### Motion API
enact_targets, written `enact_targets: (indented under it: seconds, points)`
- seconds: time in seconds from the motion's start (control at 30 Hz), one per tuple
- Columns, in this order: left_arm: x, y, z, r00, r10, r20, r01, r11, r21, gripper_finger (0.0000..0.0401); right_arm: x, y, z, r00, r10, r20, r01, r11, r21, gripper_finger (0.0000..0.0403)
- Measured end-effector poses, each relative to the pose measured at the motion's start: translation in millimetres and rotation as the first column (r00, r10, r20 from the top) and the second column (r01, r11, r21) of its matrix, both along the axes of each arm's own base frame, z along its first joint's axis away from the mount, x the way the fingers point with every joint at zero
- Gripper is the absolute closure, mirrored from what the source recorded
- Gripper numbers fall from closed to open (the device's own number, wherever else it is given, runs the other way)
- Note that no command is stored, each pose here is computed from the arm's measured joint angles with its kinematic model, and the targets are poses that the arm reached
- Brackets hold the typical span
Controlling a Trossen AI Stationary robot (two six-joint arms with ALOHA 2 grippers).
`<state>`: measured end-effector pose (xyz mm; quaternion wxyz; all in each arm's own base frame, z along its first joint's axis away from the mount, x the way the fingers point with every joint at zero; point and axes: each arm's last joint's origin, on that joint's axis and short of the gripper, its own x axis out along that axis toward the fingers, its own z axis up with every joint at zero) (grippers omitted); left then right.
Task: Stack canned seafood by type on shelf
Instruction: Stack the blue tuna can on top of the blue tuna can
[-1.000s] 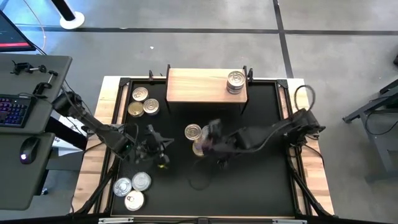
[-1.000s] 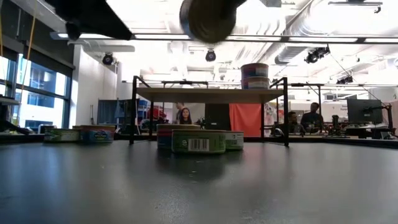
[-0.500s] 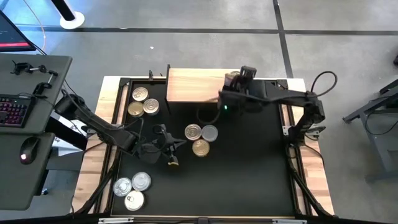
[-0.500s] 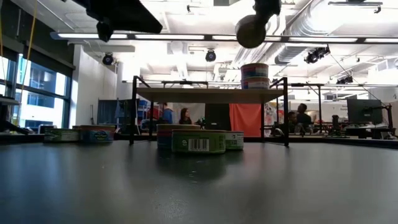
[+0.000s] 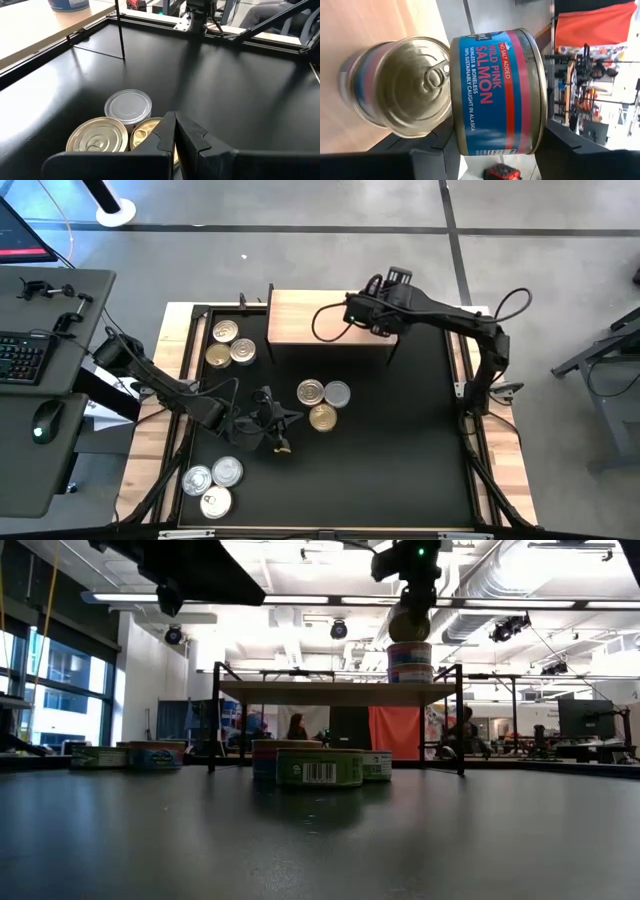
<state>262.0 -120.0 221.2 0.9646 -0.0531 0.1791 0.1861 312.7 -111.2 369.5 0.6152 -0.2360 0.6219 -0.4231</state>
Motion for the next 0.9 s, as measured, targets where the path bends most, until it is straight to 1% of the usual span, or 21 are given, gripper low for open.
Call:
enact_targets:
  seconds: [0.2, 0.47, 0.67, 0.83, 0.9]
  points:
    - [-0.2, 0.2, -0.4, 1.000, 0.002, -0.004, -0.002, 1.000, 0.004, 0.0401, 4.9, -9.9, -8.7, 1.000, -0.024, -0.017, 0.024, 1.000, 0.005, 0.0232]
    - [-0.4, 0.3, -0.8, 1.000, -0.014, -0.024, 0.015, 0.999, 0.042, 0.0401, 5.6, -10.4, -9.0, 1.000, -0.026, -0.010, 0.026, 1.000, 0.005, 0.0232]
    - [-0.4, 0.3, -0.8, 1.000, -0.016, -0.025, 0.017, 0.999, 0.043, 0.0401, 6.2, -9.9, -9.8, 0.999, -0.036, 0.023, 0.035, 0.999, 0.034, 0.0193]
    - [-0.4, 0.3, -0.8, 1.000, -0.016, -0.025, 0.017, 0.999, 0.042, 0.0401, 6.5, -9.3, -10.3, 0.999, -0.033, 0.031, 0.031, 0.998, 0.056, 0.0184]
    - [-0.4, 0.3, -0.8, 1.000, -0.016, -0.025, 0.017, 0.999, 0.042, 0.0401, 6.8, -8.7, -11.0, 0.999, -0.030, 0.039, 0.026, 0.996, 0.085, 0.0182]
